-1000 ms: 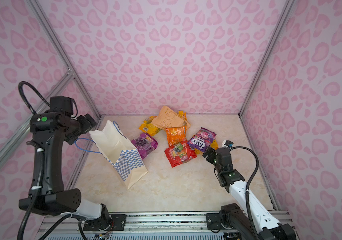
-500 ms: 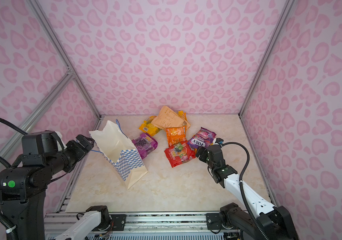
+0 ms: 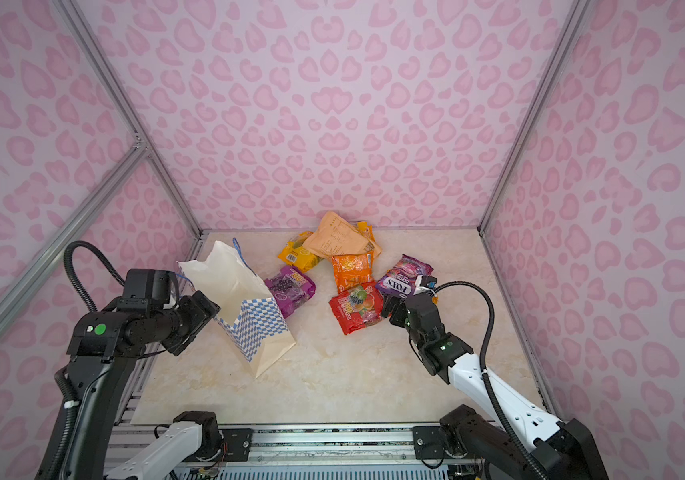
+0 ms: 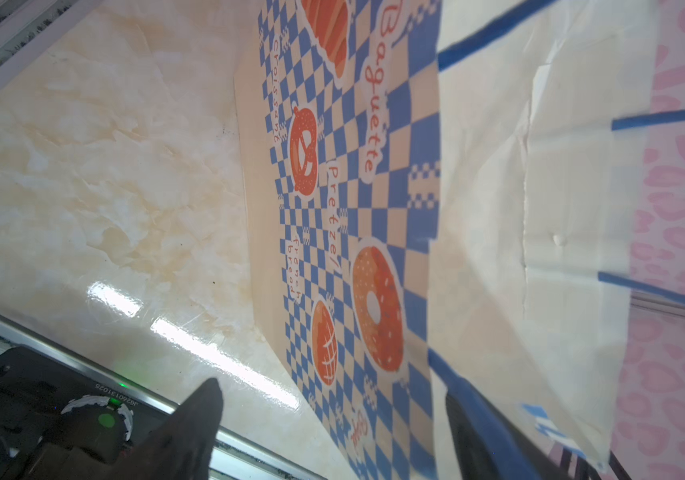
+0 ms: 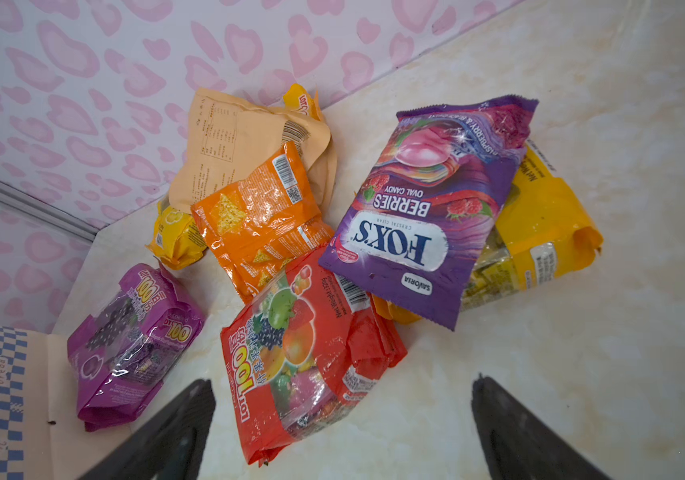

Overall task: Place the snacks into the paper bag
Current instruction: 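Pull the paper bag upright with the left gripper while right approaches red bag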

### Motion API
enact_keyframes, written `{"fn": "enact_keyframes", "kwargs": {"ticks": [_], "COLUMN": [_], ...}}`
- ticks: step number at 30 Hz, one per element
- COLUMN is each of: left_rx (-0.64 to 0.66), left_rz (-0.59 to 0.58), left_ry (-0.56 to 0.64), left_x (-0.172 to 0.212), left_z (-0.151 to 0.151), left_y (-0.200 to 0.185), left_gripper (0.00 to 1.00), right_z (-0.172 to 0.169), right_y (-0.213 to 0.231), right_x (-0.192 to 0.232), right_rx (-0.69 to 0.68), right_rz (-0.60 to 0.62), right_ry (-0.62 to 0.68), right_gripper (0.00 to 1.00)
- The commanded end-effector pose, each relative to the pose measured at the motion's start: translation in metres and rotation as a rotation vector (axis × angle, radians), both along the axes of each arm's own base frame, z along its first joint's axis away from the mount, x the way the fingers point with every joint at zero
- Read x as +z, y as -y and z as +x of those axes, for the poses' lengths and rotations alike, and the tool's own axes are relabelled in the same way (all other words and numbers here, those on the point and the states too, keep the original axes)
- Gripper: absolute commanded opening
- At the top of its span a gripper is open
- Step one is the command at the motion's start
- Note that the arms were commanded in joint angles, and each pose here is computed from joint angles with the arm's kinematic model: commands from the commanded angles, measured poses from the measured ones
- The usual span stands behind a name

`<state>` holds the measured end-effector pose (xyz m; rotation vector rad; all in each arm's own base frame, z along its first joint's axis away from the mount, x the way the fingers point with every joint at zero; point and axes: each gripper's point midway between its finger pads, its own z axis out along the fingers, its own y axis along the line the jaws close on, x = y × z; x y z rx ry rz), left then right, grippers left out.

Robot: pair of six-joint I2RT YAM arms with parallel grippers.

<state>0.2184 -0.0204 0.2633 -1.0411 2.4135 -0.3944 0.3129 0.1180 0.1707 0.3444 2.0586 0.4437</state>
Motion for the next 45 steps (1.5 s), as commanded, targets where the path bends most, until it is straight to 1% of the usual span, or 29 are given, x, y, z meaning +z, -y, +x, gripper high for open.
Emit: {"fn": "enact_keyframes", "kwargs": {"ticks": [1, 3, 5, 8, 9, 11, 12, 13, 14, 16, 17, 19, 20, 21, 22, 24, 27, 30, 33, 36, 38, 40, 43, 45], "left_rx": [0.037, 0.048, 0.059, 0.06, 0.057, 0.056, 0.055, 0.053, 0.052, 0.047, 0.044, 0.031, 0.023, 0.014, 0.0, -0.047, -0.113, -0.18, -0.255, -0.349, -0.422, -0.459, -0.465, -0.464], "left_rz": [0.025, 0.032, 0.038, 0.038, 0.036, 0.038, 0.041, 0.041, 0.044, 0.05, 0.052, 0.057, 0.063, 0.075, 0.093, 0.128, 0.183, 0.24, 0.282, 0.272, 0.239, 0.23, 0.26, 0.268], "left_ry": [0.036, 0.022, 0.009, -0.026, -0.031, -0.043, -0.048, -0.054, -0.06, -0.073, -0.083, -0.108, -0.09, -0.089, -0.084, -0.084, -0.105, -0.127, -0.161, -0.174, -0.132, -0.081, -0.011, 0.01], "left_x": [0.005, 0.001, -0.002, -0.014, -0.015, -0.019, -0.019, -0.019, -0.02, -0.02, -0.021, -0.025, -0.017, -0.014, -0.011, -0.007, -0.005, -0.006, -0.015, -0.031, -0.035, -0.038, -0.039, -0.043], "left_z": [0.019, 0.025, 0.029, 0.031, 0.032, 0.033, 0.033, 0.033, 0.033, 0.033, 0.032, 0.031, 0.033, 0.033, 0.034, 0.036, 0.035, 0.031, 0.03, 0.033, 0.036, 0.038, 0.039, 0.037], "left_y": [-0.005, -0.006, -0.007, -0.007, -0.006, -0.006, -0.006, -0.006, -0.006, -0.006, -0.006, -0.006, -0.006, -0.007, -0.008, -0.009, -0.012, -0.016, -0.017, -0.008, 0.004, 0.01, 0.008, 0.007], "left_gripper": [0.82, 0.71, 0.7, 0.64, 0.6, 0.48, 0.45, 0.39, 0.38, 0.27, 0.25, 0.17, 0.12, 0.11, 0.06, 0.03, 0.03, 0.03, 0.03, 0.03, 0.03, 0.03, 0.03, 0.03], "right_z": [-0.006, -0.009, -0.01, -0.013, -0.013, -0.014, -0.014, -0.014, -0.014, -0.012, -0.012, -0.011, -0.01, -0.01, -0.009, -0.009, -0.009, -0.008, -0.008, -0.007, -0.007, -0.008, -0.009, -0.008], "right_y": [0.003, 0.0, -0.004, -0.013, -0.015, -0.019, -0.02, -0.021, -0.021, -0.023, -0.023, -0.025, -0.026, -0.027, -0.027, -0.028, -0.026, -0.026, -0.033, -0.042, -0.047, -0.047, -0.042, -0.038], "right_x": [-0.003, -0.004, -0.004, -0.003, -0.002, -0.001, -0.001, -0.001, -0.002, -0.003, -0.004, -0.006, -0.008, -0.008, -0.009, -0.01, -0.013, -0.019, -0.027, -0.035, -0.04, -0.044, -0.049, -0.052], "right_rx": [-0.006, 0.008, 0.028, 0.078, 0.088, 0.109, 0.114, 0.118, 0.121, 0.124, 0.124, 0.129, 0.132, 0.135, 0.138, 0.145, 0.144, 0.158, 0.19, 0.214, 0.224, 0.218, 0.197, 0.182], "right_rz": [-0.042, -0.04, -0.042, -0.034, -0.028, -0.015, -0.013, -0.012, -0.013, -0.013, -0.015, -0.013, -0.015, -0.014, -0.019, -0.028, -0.052, -0.068, -0.052, -0.009, 0.017, 0.026, 0.035, 0.049], "right_ry": [0.012, 0.017, 0.027, 0.043, 0.051, 0.066, 0.07, 0.072, 0.071, 0.07, 0.068, 0.063, 0.06, 0.058, 0.055, 0.051, 0.034, -0.009, -0.052, -0.102, -0.131, -0.153, -0.178, -0.196], "right_gripper": [0.99, 0.99, 0.99, 0.99, 0.99, 0.99, 0.99, 0.99, 0.99, 0.99, 0.99, 0.99, 0.99, 0.99, 0.99, 0.99, 0.99, 0.99, 0.99, 0.99, 0.99, 0.99, 0.99, 0.99]}}
